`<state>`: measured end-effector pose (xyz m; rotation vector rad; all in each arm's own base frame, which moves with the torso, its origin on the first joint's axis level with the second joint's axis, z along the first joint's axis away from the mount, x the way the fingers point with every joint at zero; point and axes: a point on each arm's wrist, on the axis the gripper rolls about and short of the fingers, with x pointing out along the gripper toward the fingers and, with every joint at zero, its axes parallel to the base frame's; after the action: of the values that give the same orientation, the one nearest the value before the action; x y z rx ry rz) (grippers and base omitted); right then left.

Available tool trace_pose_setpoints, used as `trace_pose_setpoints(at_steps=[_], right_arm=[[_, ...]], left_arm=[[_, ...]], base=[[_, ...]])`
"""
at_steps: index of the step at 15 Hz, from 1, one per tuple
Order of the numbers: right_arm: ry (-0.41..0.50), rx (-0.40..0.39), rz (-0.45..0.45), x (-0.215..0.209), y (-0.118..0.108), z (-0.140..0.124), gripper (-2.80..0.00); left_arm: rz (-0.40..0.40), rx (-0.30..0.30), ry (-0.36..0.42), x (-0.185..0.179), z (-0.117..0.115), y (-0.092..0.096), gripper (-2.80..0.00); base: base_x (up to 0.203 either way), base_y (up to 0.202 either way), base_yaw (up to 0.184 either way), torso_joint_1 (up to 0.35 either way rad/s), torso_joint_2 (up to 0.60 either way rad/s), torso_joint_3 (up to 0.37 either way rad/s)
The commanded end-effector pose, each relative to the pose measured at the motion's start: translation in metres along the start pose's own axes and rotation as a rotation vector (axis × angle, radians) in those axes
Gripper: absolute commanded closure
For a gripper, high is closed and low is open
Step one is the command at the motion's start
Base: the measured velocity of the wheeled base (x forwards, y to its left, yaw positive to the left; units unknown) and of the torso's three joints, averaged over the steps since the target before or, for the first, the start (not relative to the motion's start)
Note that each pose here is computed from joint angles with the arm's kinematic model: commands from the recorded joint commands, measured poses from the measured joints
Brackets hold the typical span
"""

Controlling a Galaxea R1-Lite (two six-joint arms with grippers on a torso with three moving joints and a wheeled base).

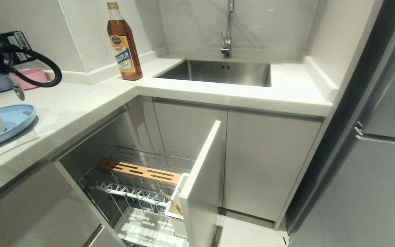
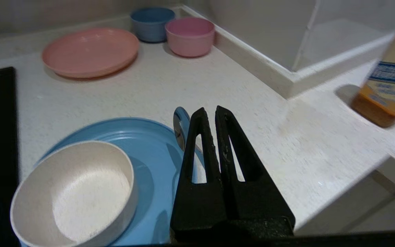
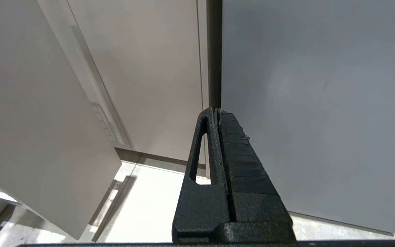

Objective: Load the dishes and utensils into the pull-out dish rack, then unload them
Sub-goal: Take the spoon out of the cupboard

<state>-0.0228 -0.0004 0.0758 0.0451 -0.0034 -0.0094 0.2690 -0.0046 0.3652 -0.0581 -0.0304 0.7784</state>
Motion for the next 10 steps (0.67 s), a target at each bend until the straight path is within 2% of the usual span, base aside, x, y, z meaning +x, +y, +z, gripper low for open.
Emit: trace_pose_setpoints(at_steps=[1, 10], right_arm=[[0.0, 0.001, 0.0, 0.0, 0.0, 0.0, 0.0], [0.0, -0.001, 0.0, 0.0, 0.0, 0.0, 0.0]], left_arm=[[0.036, 0.031, 0.014, 0.015, -0.012, -0.009, 0.0], [0.221, 0.131, 0.03, 0.04, -0.039, -0.03, 0.0]], base=[[0.0, 0.0, 0.0, 0.0, 0.0, 0.0], [0.0, 0.0, 0.0, 0.0, 0.0, 0.0]])
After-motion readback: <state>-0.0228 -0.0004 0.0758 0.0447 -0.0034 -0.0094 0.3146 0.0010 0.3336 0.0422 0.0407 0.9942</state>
